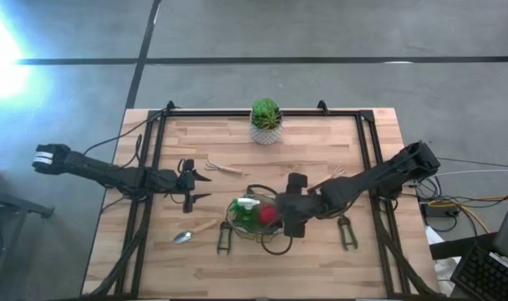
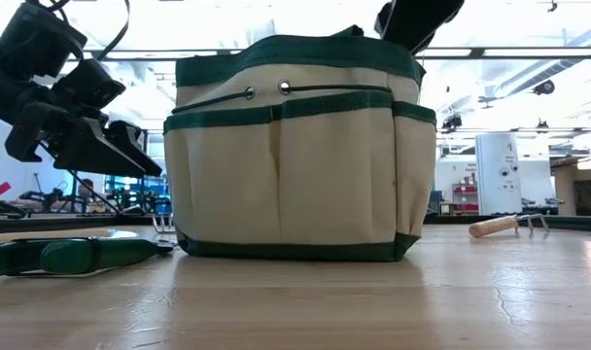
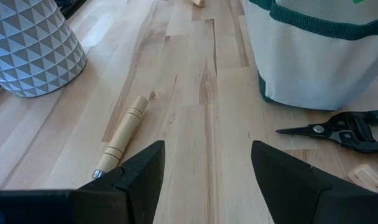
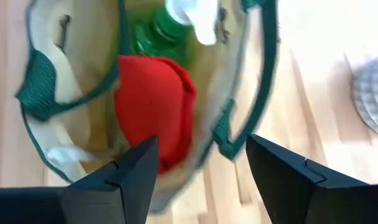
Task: Pick & Place Garden tools in Gardening bag
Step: Put the right green shear scissors into the white gardening bag
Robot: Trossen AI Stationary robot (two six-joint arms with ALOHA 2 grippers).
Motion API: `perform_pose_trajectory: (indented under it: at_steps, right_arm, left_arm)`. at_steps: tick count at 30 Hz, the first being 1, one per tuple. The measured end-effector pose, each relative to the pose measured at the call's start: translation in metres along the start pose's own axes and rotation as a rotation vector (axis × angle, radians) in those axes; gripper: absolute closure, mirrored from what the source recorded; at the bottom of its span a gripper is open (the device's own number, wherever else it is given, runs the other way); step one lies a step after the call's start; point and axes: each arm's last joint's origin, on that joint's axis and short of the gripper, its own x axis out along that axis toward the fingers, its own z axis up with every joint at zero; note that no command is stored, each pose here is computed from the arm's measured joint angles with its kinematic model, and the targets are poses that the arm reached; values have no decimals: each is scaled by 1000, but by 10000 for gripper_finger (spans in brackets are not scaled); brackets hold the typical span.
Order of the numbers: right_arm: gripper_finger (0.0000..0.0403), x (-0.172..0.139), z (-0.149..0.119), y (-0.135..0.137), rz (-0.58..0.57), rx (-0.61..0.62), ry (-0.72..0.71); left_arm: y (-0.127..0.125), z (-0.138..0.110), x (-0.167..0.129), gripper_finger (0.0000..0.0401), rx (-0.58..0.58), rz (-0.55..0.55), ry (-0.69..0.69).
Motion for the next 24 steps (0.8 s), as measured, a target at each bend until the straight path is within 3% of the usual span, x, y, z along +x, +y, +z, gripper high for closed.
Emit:
perform_pose_trajectory:
  at_steps: [8,19,24]
  right_arm:
    - [182,-36,-8,-18,-38,122,79]
    - [188,-93,-42,-50,-42,617,276]
    - [187,-103,-59,-60,-73,747,335]
  left_arm:
    - [0,0,0,160,0,0,0]
    - [0,0,0,160,0,0,0]
    - [0,0,0,160,0,0,0]
